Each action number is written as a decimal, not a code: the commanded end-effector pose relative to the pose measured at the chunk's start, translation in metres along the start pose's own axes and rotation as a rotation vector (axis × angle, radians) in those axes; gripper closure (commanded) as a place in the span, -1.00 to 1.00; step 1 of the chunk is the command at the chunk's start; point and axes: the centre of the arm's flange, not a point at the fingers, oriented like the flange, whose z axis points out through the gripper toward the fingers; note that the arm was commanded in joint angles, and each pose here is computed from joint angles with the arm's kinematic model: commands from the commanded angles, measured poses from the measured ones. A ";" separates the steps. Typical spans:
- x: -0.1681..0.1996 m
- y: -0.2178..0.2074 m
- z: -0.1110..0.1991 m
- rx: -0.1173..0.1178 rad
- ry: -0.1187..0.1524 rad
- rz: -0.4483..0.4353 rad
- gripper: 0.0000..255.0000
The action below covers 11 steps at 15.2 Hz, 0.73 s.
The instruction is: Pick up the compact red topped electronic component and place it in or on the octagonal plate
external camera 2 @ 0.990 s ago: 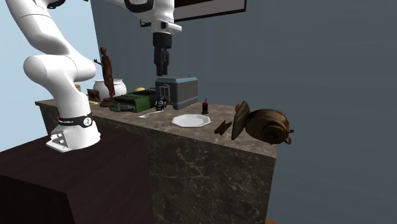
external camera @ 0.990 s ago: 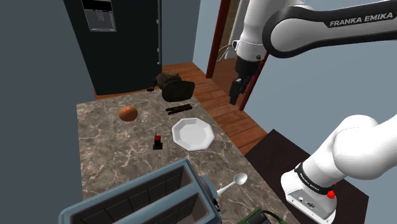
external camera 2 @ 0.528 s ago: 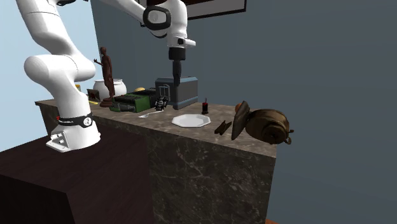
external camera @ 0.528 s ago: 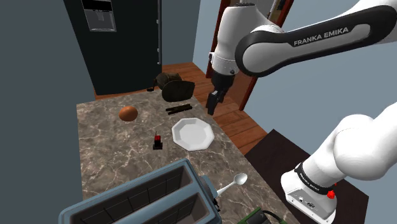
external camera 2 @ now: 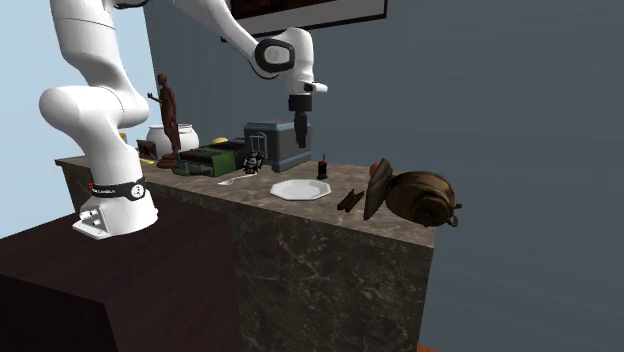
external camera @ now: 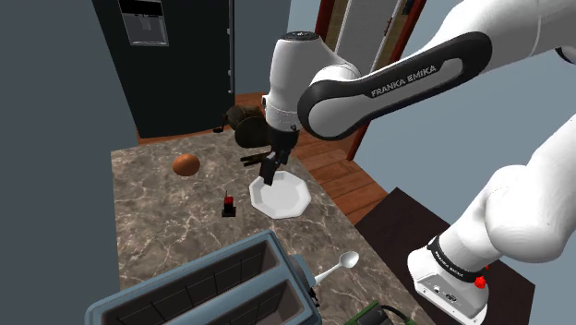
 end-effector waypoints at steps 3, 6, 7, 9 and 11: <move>0.032 -0.033 0.023 0.004 0.021 -0.043 -1.00; 0.055 -0.058 0.040 0.006 0.036 -0.075 -1.00; 0.062 -0.067 0.045 0.007 0.041 -0.086 -1.00; 0.077 -0.085 0.056 0.009 0.051 -0.107 -1.00; 0.078 -0.086 0.062 0.009 0.052 -0.109 -1.00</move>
